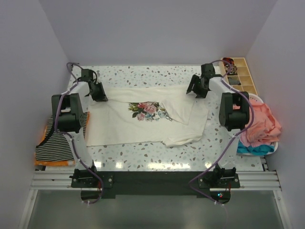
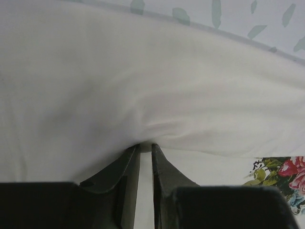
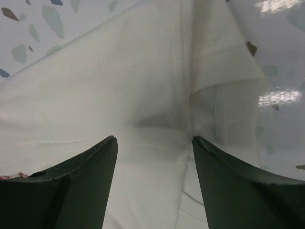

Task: Fold and stack the t-shirts
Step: Fold the flattened tshirt in 1/3 of the way

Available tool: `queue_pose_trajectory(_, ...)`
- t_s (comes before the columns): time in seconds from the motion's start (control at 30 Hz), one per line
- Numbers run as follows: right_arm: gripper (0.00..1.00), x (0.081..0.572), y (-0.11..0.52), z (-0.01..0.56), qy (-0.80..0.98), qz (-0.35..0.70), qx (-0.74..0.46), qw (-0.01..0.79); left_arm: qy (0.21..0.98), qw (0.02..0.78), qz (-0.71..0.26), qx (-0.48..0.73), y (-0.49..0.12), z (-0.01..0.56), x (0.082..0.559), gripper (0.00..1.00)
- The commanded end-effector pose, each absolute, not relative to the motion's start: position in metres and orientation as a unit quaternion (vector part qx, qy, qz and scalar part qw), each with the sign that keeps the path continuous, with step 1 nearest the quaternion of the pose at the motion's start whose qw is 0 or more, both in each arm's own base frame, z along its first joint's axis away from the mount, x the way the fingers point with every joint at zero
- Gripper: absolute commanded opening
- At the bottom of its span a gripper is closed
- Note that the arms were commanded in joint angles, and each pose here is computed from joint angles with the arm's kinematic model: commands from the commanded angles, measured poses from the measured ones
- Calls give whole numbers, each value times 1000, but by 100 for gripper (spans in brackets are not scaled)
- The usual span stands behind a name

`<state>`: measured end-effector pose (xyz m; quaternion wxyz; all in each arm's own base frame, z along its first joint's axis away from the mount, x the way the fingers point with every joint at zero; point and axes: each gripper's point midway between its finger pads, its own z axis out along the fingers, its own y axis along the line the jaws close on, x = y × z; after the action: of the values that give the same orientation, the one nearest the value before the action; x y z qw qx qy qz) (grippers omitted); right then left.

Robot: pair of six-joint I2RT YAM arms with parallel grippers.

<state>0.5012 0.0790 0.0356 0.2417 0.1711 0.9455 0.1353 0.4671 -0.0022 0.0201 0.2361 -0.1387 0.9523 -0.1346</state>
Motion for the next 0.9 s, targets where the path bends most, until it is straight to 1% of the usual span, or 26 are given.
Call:
queue_pose_trajectory(0.0, 69, 492, 38, 30, 950, 26, 208, 231, 977, 170, -48, -123, 26, -3, 439, 21)
queue_pose_trajectory(0.13, 69, 496, 35, 35, 950, 24, 203, 236, 981, 159, -43, -104, 19, 1, 441, 21)
queue_pose_trajectory(0.23, 68, 503, 46, 55, 944, 61, 178, 271, 979, 174, -62, -84, 5, 9, 447, 21)
queue_pose_trajectory(0.33, 68, 510, 59, 92, 926, 109, 155, 327, 970, 206, -107, -67, -17, 27, 459, 21)
queue_pose_trajectory(0.4, 68, 510, 74, 116, 916, 154, 138, 343, 959, 237, -145, -60, -33, 45, 467, 22)
queue_pose_trajectory(0.53, 68, 509, 108, 138, 907, 231, 100, 337, 931, 304, -191, -63, -47, 80, 484, 25)
queue_pose_trajectory(0.6, 68, 511, 122, 141, 902, 262, 84, 333, 926, 312, -201, -72, -51, 86, 485, 25)
queue_pose_trajectory(0.63, 68, 513, 126, 130, 905, 268, 86, 320, 922, 321, -204, -73, -52, 89, 488, 25)
queue_pose_trajectory(0.7, 68, 516, 136, 129, 901, 293, 79, 310, 922, 319, -203, -81, -50, 85, 491, 25)
queue_pose_trajectory(0.73, 68, 518, 137, 115, 905, 293, 83, 298, 924, 314, -202, -83, -50, 82, 491, 25)
queue_pose_trajectory(0.87, 68, 526, 144, 97, 904, 312, 86, 279, 930, 296, -196, -93, -49, 62, 490, 25)
